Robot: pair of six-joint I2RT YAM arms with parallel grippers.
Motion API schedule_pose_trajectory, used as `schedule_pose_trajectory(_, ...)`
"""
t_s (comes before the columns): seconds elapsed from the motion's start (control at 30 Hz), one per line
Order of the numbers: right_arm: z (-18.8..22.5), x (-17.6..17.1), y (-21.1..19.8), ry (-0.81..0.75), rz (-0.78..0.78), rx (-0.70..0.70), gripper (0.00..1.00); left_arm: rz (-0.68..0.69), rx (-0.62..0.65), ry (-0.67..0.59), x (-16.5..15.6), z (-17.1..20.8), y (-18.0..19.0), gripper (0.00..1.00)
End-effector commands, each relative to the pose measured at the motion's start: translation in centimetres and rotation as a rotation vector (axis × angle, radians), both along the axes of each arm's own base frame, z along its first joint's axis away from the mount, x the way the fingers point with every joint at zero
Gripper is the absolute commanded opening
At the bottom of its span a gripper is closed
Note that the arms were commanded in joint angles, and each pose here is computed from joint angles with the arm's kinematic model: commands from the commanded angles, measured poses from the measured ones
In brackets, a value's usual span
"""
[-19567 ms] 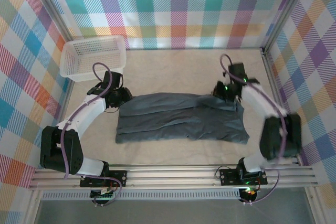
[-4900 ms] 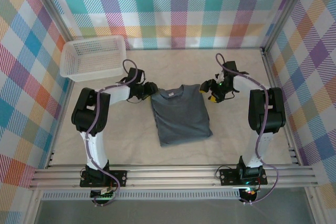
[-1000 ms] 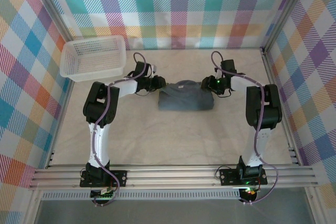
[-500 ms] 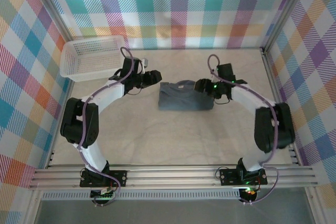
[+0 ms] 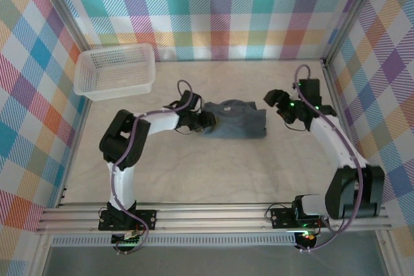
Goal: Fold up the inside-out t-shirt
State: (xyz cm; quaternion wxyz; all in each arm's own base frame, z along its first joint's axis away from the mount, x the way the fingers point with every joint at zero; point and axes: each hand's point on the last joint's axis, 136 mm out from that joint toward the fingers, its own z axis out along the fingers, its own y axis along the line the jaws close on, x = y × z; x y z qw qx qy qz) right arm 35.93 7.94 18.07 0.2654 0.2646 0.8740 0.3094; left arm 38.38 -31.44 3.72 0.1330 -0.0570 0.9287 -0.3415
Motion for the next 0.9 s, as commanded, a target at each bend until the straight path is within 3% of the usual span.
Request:
schedule_pose_trajectory(0.0, -5.9, -5.1, -1.9, 0.322, -0.215, 0.089, 0.77, -0.012, -0.105, 0.001, -0.2, 0.8, -6.2, 0.39)
schedule_pose_trajectory(0.17, -8.7, -7.3, -4.2, 0.402, -0.323, 0.194, 0.77, -0.066, -0.151, -0.090, 2.7, 0.9, -14.9, 0.42)
schedule_pose_trajectory(0.33, -8.4, -5.4, -8.1, 0.338, -0.419, 0.186, 0.79, -0.058, -0.268, -0.152, 7.1, 2.9, -23.0, 0.48)
schedule_pose_trajectory(0.43, -8.4, -3.6, -9.5, 0.338, -0.435, 0.177, 0.79, -0.083, -0.253, -0.197, 7.7, 4.5, -24.6, 0.55)
schedule_pose_trajectory(0.5, -9.0, -2.6, -10.0, 0.364, -0.434, 0.188, 0.79, -0.090, -0.223, -0.259, 8.0, 7.0, -23.7, 0.63)
schedule_pose_trajectory(0.63, -10.8, -0.3, -11.1, 0.378, -0.445, 0.190, 0.77, -0.068, -0.178, -0.460, 8.3, 14.6, -18.3, 0.79)
schedule_pose_trajectory(0.73, -12.0, 2.2, -11.6, 0.367, -0.446, 0.218, 0.69, -0.043, -0.145, -0.580, 7.0, 19.3, -12.9, 0.81)
schedule_pose_trajectory(0.87, -14.1, 4.8, -12.0, 0.391, -0.476, 0.259, 0.59, -0.008, 0.016, -0.676, 4.0, 21.6, -6.1, 0.80)
